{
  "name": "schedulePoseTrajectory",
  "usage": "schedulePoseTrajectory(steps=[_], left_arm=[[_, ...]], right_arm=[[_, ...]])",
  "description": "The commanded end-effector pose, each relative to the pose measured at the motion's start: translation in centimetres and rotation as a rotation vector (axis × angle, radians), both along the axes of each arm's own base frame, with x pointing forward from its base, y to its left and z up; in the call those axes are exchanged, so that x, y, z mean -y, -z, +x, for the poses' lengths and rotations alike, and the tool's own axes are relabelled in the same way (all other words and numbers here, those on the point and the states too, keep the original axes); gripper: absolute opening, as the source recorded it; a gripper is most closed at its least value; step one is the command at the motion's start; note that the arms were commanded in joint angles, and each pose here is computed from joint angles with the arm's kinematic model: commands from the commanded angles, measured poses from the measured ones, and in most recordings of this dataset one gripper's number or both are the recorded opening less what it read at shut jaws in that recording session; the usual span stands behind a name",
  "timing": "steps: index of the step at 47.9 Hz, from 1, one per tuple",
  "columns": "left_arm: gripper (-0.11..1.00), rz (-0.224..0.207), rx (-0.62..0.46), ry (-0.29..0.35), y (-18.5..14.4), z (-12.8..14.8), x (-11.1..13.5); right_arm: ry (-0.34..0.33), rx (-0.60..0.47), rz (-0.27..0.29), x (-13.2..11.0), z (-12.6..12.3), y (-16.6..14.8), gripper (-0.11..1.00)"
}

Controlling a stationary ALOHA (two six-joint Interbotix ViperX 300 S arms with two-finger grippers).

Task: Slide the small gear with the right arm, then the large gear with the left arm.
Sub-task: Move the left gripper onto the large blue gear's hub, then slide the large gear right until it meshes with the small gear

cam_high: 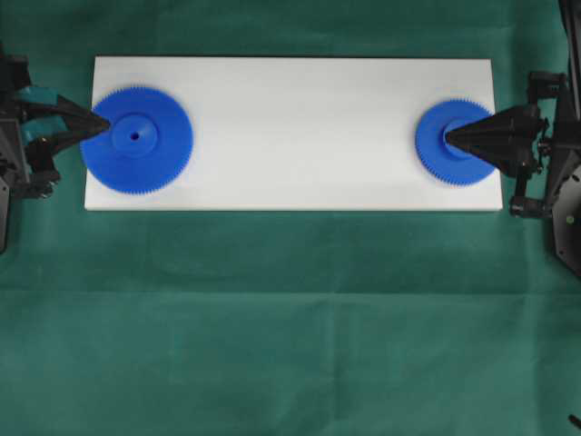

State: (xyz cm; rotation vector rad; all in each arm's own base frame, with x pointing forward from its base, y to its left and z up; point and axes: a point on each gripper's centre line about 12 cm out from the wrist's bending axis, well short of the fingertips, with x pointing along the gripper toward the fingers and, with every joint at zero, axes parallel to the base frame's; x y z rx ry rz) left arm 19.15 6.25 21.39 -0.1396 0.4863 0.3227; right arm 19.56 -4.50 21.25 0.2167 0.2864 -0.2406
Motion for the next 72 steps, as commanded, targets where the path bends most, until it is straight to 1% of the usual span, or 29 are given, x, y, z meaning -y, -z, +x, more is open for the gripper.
schedulePoseTrajectory(steps=[1,12,22,30,39,48,56,64,72], left_arm=[[-0.01,0.001,0.004,-0.003,-0.7,0.6,-0.3],[-0.01,-0.002,-0.011,-0.009,-0.3,0.8,-0.5],[-0.01,-0.022,-0.064,-0.019,1.2,1.3,-0.9],[-0.01,-0.027,-0.085,-0.025,2.3,2.0,-1.3],[-0.01,-0.045,-0.137,-0.040,4.5,2.6,-1.8],[-0.01,-0.063,-0.189,-0.070,6.8,2.9,-2.7],[-0.01,-0.082,-0.240,-0.078,8.4,3.1,-3.0],[-0.01,-0.087,-0.256,-0.081,9.1,3.2,-3.2],[-0.01,-0.084,-0.247,-0.082,9.4,3.4,-3.3]], right_arm=[[-0.004,0.015,-0.003,0.0,0.2,-0.4,0.53],[-0.004,0.015,-0.003,0.0,0.2,-0.4,0.52],[-0.003,0.015,-0.001,0.0,0.2,-0.4,0.52],[-0.004,0.013,-0.002,0.0,0.2,-0.4,0.52],[-0.004,0.015,-0.003,0.0,0.2,-0.4,0.52],[-0.004,0.015,0.000,0.0,0.2,-0.4,0.52],[-0.004,0.016,0.002,0.0,0.2,-0.4,0.52],[-0.004,0.014,0.002,0.0,0.2,-0.3,0.52],[-0.003,0.013,0.002,0.0,0.2,-0.3,0.52]])
